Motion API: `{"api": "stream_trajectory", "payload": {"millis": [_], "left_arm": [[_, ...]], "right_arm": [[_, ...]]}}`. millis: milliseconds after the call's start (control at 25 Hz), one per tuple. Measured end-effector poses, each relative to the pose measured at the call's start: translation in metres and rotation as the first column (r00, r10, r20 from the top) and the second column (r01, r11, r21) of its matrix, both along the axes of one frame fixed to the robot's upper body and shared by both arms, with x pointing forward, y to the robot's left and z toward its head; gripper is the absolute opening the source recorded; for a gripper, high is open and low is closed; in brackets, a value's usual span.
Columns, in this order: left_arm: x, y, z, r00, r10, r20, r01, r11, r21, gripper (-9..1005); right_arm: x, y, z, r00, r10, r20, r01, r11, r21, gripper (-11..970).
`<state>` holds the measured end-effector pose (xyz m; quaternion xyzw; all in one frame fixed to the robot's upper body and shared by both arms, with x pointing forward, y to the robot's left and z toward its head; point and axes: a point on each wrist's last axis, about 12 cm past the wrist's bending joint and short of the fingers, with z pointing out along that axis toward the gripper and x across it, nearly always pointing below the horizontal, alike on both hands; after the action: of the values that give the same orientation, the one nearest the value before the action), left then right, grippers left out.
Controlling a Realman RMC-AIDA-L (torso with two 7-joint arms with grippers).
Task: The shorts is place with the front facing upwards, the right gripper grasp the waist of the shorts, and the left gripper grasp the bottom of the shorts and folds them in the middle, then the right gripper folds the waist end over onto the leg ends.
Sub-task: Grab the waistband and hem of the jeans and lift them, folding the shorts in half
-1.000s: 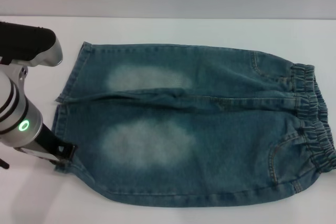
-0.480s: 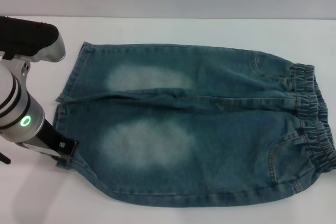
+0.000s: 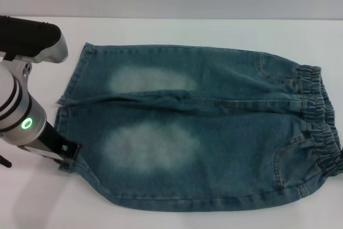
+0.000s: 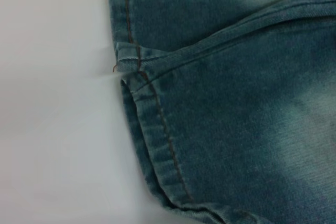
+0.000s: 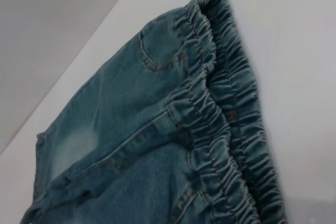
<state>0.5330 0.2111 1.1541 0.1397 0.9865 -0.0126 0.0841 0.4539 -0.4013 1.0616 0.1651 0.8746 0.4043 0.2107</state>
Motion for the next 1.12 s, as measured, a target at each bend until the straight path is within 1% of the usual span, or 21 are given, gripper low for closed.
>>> {"api": "stream_trajectory", "payload": {"millis": [440, 800, 1000, 1120], "left_arm": [[0.0, -0.001, 0.001, 1.0, -0.003, 0.002, 0.003, 1.0, -0.002, 48], [0.001, -0.002, 0.002, 1.0, -0.005, 0.009, 0.005, 1.0, -0.005, 49], [0.001, -0.002, 0.002, 1.0, -0.006, 0.012, 0.007, 1.0, -0.006, 50], [0.002, -0.003, 0.003, 1.0, -0.006, 0.015, 0.006, 1.0, -0.007, 51]], "right_arm": [[0.009, 0.011, -0.001, 0.998, 0.059, -0.004, -0.059, 0.998, -0.002, 776], [0.007, 0.009, -0.002, 0.998, 0.06, 0.007, -0.06, 0.998, -0.014, 676], [0.007, 0.008, -0.001, 0.998, 0.055, 0.013, -0.055, 0.998, -0.015, 436], [0.008, 0.008, 0.0, 0.998, 0.055, 0.017, -0.055, 0.998, -0.018, 312]]}}
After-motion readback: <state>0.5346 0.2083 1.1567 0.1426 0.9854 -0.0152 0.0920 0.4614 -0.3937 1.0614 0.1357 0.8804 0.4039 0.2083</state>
